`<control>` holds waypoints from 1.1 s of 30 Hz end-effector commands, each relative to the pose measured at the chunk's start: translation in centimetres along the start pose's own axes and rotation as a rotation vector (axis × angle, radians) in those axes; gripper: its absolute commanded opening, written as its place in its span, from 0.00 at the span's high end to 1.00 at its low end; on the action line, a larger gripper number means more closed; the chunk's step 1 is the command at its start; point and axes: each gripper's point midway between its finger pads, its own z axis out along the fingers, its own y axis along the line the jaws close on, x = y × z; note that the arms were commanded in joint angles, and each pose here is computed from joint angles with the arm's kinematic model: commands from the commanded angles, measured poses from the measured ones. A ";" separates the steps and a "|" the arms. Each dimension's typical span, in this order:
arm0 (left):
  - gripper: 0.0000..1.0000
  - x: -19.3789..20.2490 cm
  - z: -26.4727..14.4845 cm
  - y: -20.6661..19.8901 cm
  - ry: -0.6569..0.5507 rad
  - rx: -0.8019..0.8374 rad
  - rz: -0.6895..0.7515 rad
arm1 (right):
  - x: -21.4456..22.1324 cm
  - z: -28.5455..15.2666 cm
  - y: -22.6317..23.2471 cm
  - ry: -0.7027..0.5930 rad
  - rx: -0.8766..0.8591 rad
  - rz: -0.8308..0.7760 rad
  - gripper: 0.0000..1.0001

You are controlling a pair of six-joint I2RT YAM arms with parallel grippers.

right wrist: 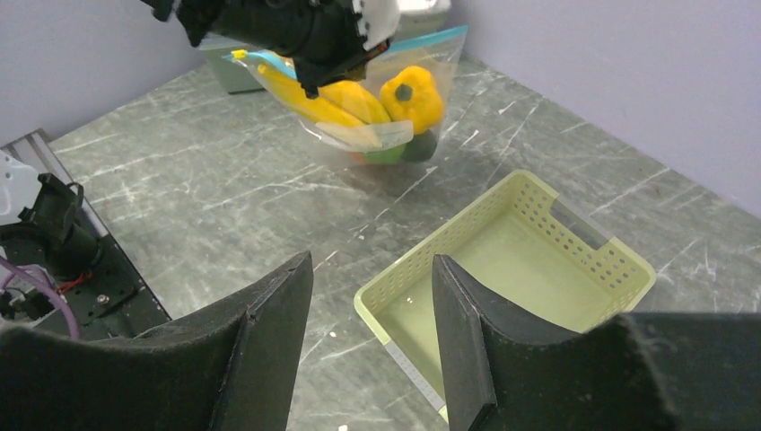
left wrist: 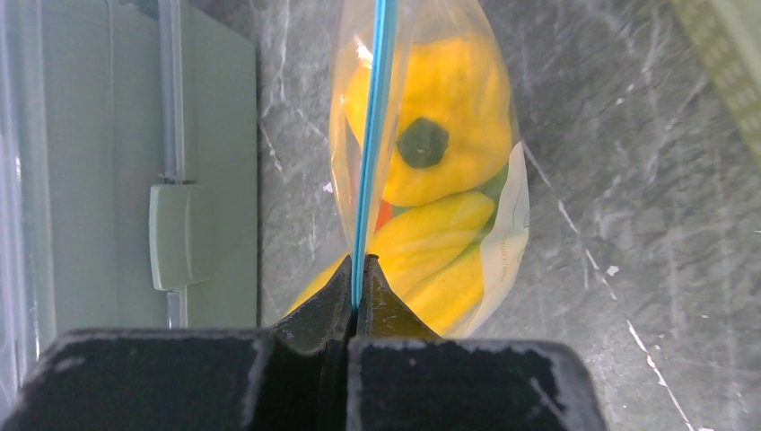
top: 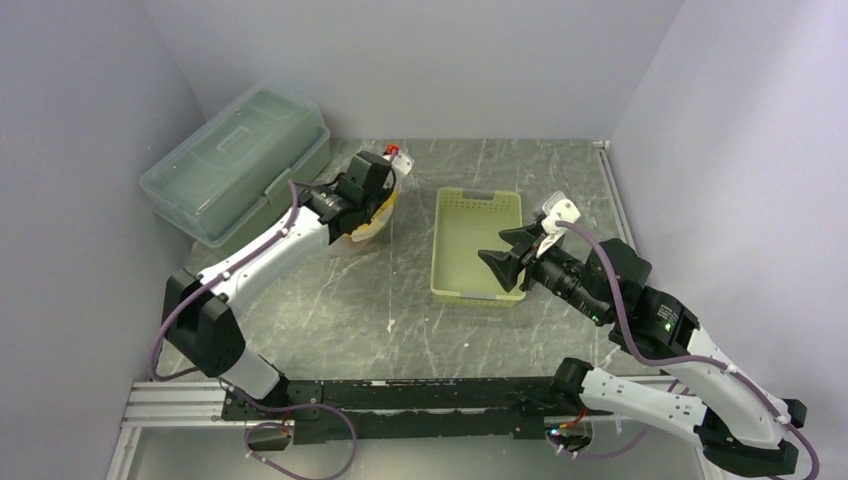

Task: Place the food in the zip-top bag and seal the zipper

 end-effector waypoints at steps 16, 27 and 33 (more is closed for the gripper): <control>1.00 3.4 0.6 -4.1 0.155 0.067 -0.073 | 0.3 -0.8 -0.9 -0.026 0.044 0.024 0.39; 0.62 5.2 -1.5 -7.6 0.193 0.180 -0.157 | 1.3 0.5 -0.8 -0.003 0.060 0.043 0.28; 0.47 5.7 -2.7 -9.4 0.193 0.261 -0.212 | 2.5 1.1 -1.1 0.027 0.087 0.057 0.23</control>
